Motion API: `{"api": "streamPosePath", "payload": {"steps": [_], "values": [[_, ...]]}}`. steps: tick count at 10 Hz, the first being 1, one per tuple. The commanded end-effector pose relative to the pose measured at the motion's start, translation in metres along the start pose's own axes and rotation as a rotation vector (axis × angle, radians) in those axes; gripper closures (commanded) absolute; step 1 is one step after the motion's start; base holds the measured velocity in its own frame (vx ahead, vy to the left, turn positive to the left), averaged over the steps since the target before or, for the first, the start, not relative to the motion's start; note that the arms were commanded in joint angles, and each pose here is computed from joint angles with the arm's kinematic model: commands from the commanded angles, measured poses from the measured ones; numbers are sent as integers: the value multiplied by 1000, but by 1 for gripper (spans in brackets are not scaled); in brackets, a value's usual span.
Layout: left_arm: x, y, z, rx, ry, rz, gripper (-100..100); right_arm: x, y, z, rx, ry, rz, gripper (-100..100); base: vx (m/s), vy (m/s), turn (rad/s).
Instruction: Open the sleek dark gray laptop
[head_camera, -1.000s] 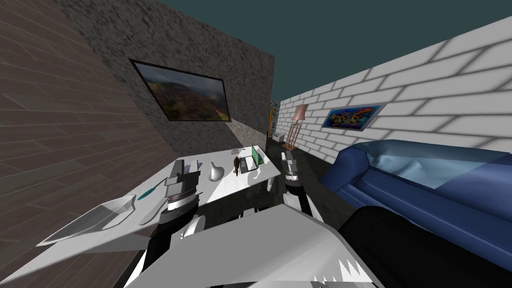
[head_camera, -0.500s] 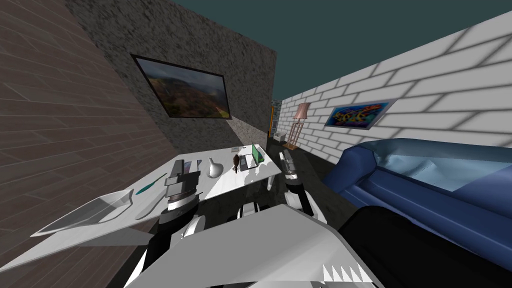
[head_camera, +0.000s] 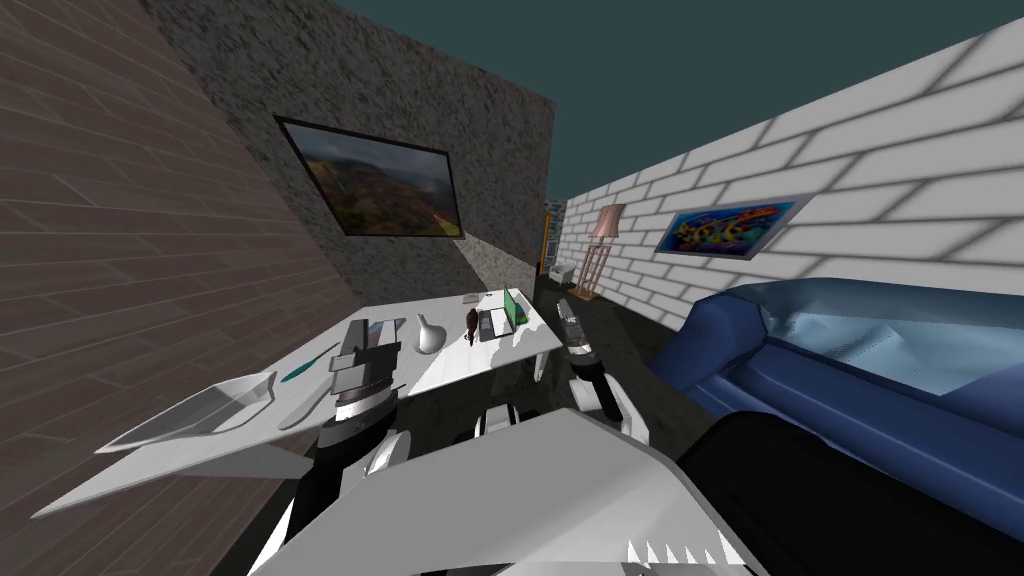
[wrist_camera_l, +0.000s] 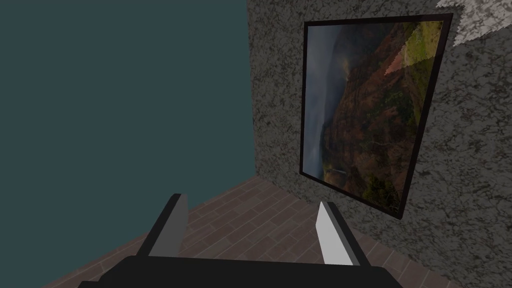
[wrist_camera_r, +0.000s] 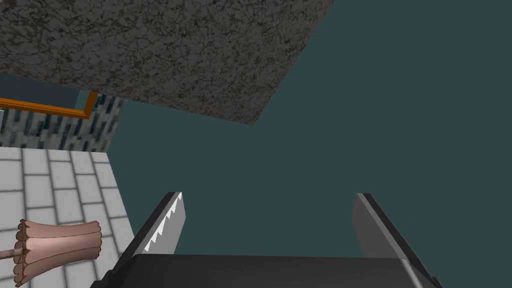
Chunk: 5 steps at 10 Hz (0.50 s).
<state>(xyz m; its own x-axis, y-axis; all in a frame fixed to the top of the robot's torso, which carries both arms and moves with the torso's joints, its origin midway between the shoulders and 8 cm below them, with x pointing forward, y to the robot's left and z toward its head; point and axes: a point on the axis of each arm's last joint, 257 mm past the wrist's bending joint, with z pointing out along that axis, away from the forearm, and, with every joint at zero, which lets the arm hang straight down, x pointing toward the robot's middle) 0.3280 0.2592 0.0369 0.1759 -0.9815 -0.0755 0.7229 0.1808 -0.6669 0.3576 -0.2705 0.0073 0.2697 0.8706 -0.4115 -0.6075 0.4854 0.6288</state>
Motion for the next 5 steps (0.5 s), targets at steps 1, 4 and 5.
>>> {"api": "streamPosePath", "payload": {"steps": [1,4,5], "values": [[0,0,0,0,0,0,0,8,-9,5,-4,42,-134,-100,-20,-55,94],[0,0,0,0,0,0,0,12,-14,8,-6,62,-235,-100,-6,-44,44],[0,0,0,0,0,0,0,16,-20,10,-8,80,-299,-100,-10,-53,88]]}}
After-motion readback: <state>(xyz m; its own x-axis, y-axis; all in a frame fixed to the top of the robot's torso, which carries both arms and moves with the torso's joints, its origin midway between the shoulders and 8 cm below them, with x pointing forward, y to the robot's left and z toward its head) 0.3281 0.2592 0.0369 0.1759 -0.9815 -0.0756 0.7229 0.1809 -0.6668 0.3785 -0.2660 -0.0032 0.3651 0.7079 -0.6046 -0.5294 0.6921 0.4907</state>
